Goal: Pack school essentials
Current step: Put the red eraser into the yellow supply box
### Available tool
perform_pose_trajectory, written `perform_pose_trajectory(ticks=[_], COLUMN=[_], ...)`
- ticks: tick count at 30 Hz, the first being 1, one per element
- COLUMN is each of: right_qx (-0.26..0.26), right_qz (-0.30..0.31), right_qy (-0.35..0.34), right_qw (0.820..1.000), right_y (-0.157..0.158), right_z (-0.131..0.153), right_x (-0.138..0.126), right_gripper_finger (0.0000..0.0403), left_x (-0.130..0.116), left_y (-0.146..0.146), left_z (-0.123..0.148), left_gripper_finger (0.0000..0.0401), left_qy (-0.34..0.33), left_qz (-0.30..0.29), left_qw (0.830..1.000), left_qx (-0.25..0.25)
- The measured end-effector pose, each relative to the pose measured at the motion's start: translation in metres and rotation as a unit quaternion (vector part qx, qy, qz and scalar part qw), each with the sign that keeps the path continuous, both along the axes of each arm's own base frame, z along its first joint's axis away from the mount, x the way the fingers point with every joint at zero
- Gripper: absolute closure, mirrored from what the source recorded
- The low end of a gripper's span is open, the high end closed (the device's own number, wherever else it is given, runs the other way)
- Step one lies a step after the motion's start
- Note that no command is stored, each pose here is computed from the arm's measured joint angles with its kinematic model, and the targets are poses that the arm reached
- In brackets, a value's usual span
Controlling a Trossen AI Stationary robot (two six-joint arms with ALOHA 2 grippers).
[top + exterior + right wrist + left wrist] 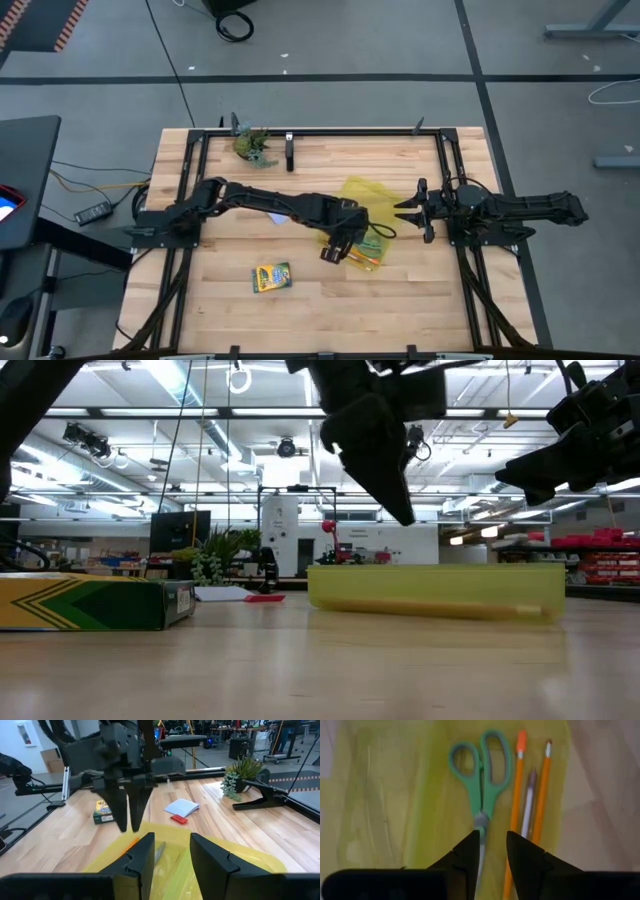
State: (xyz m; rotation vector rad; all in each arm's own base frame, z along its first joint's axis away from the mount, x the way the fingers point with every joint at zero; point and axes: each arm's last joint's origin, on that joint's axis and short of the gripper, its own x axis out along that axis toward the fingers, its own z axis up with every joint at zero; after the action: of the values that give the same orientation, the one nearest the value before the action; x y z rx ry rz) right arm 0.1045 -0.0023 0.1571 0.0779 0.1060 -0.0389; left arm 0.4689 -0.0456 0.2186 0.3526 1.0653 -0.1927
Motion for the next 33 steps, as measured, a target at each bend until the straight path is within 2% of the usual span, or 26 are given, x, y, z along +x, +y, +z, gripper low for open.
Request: perform_pose_trajectory(ticks=[15,27,33], right_qx=[0.0,0.0,0.0], right_qz=[0.0,0.0,0.0], right_qy=[0.0,0.0,0.003], right_qw=[1.0,1.0,1.0], right_y=[0.0,0.0,0.0], right_z=[0.0,0.0,-0.001], right_x=[0.0,0.0,0.0], right_gripper_finger=[0.0272,0.0272,0.0272], left_x=[-0.065,-0.115,-0.131], left_y=[0.011,0.042,0.065], left_z=[0.015,-0.019,-0.044], left_gripper_finger=[0.0299,0.0298,0.0296], left_qy=[-0.059,-0.056,-0.037], left_qz=[0.069,0.184,0.282], left_qw=[0.996,0.98,0.958], left_qx=[-0.022,-0.054,-0.035])
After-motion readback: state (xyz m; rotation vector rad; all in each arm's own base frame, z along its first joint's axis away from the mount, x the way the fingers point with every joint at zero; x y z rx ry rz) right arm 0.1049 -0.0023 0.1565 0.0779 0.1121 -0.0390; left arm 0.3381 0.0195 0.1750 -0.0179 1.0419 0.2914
